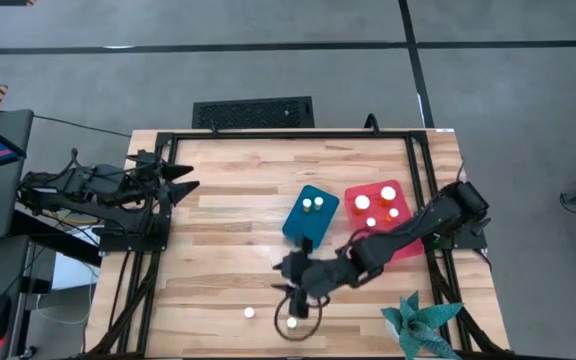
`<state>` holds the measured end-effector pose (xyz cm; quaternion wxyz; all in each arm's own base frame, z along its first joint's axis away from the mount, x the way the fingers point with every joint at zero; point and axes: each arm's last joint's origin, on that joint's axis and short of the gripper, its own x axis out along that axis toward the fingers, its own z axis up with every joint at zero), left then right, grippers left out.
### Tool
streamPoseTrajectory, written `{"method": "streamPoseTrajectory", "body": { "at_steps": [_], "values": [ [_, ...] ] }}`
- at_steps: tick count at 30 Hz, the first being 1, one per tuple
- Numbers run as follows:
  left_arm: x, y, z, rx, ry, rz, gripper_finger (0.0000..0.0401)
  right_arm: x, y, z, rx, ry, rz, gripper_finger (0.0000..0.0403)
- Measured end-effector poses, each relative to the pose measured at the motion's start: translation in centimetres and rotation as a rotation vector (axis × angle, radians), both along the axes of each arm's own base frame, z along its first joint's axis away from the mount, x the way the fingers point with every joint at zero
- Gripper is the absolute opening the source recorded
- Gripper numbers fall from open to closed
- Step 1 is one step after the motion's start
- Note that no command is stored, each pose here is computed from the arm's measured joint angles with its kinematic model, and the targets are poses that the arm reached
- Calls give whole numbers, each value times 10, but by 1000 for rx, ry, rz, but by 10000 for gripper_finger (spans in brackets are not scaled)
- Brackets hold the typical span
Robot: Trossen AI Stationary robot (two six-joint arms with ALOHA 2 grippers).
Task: Pick and place medicine bottles into bin by pill shape (circle, oval)
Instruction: Put the light blue tablet bottle into the blue bin
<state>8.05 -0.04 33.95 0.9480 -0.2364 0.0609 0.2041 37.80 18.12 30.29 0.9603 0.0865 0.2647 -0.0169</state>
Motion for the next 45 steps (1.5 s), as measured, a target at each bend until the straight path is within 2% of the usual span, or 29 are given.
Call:
{"method": "streamPoseTrajectory", "body": {
  "at_steps": [7, 17, 24, 38, 45],
  "values": [
    [0, 0, 0, 1, 4, 1, 312, 1, 43, -37, 82, 84, 4, 217],
    [0, 0, -1, 15, 15, 4, 312, -11, 86, -85, 55, 214, 92, 244],
    [-2, 1, -5, 17, 60, 10, 312, -17, 95, -95, 13, 247, 142, 265],
    [-2, 1, -7, 17, 70, 25, 312, -7, 89, -118, -31, 304, 126, 266],
    [-2, 1, -7, 21, 78, 32, 312, -8, 86, -120, -46, 315, 119, 266]
  ]
}}
